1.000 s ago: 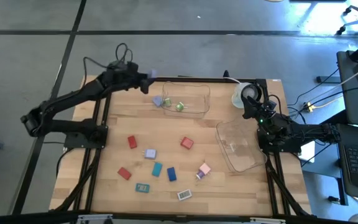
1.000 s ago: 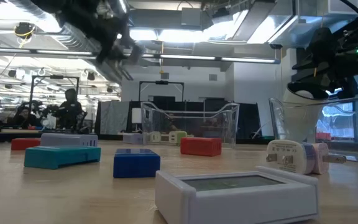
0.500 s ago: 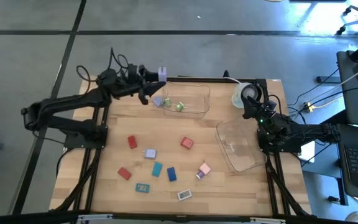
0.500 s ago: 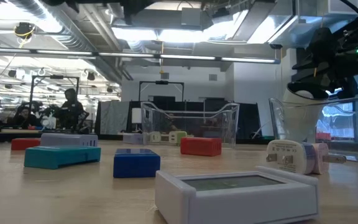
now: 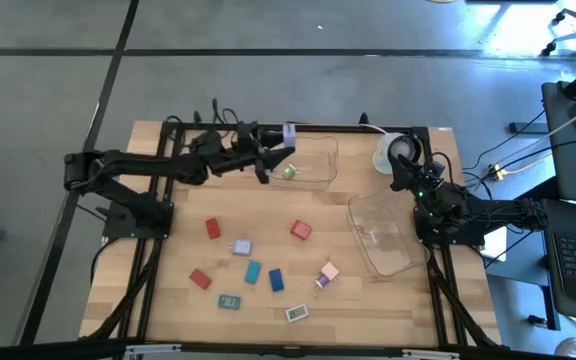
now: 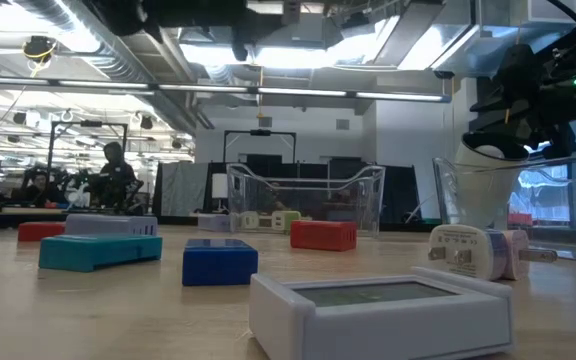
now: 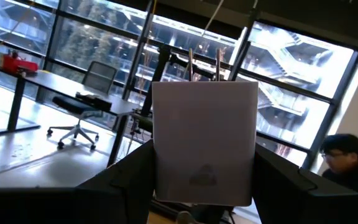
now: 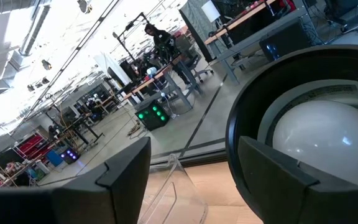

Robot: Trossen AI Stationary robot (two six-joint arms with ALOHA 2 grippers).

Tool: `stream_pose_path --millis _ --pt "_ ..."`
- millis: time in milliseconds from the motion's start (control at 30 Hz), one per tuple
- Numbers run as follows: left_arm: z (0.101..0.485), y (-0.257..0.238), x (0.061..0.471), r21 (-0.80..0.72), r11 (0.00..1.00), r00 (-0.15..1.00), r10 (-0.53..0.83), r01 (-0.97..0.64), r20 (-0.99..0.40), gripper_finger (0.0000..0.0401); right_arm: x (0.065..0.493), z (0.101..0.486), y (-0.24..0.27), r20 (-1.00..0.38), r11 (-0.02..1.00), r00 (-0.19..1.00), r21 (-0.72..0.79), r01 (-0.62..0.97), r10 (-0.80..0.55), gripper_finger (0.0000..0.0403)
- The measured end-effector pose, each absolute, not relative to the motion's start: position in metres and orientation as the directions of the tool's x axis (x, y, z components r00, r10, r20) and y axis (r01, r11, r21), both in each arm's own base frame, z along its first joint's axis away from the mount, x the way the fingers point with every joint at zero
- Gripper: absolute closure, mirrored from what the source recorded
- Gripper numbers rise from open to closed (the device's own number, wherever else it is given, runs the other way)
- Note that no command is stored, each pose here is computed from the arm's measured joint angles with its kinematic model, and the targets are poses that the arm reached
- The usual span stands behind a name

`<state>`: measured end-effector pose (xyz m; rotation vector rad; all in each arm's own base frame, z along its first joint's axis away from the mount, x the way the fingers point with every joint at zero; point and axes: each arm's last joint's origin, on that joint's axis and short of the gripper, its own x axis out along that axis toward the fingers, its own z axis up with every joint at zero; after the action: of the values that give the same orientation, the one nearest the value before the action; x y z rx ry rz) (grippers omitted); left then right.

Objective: Pick & Place Office items
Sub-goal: Put the top left large purple charger adapter into the top transparent bin

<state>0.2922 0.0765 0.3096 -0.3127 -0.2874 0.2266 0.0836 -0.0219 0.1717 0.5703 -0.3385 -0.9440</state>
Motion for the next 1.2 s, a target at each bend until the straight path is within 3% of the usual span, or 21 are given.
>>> stream_pose_path --millis 267,467,633,1033,1200 --pt "0.297 0.07 0.308 -0.36 0.912 0.911 0.306 -0.198 0.276 0.0194 0.084 0.172 -0.022 0.028 0.456 0.55 0.595 0.662 -0.834 0.0156" --pt "0.286 0.064 0.315 -0.389 0.876 0.886 0.396 -0.286 0.241 0.0174 0.084 0.172 -0.022 0.028 0.456 0.55 0.595 0.662 -0.835 0.0156" --pt "0.275 0.062 0.322 -0.387 0.868 0.891 0.407 -0.31 0.199 0.0184 0.084 0.172 -0.022 0.028 0.456 0.55 0.595 0.662 -0.835 0.0156" --pt "0.231 0.08 0.337 -0.441 0.763 0.851 0.526 -0.473 -0.003 0.0189 0.084 0.172 -0.022 0.028 0.456 0.55 0.595 0.662 -0.834 0.0156" --pt "0.232 0.089 0.351 -0.374 0.736 0.824 0.532 -0.564 -0.194 0.0189 0.084 0.172 -0.022 0.028 0.456 0.551 0.595 0.662 -0.834 0.0156"
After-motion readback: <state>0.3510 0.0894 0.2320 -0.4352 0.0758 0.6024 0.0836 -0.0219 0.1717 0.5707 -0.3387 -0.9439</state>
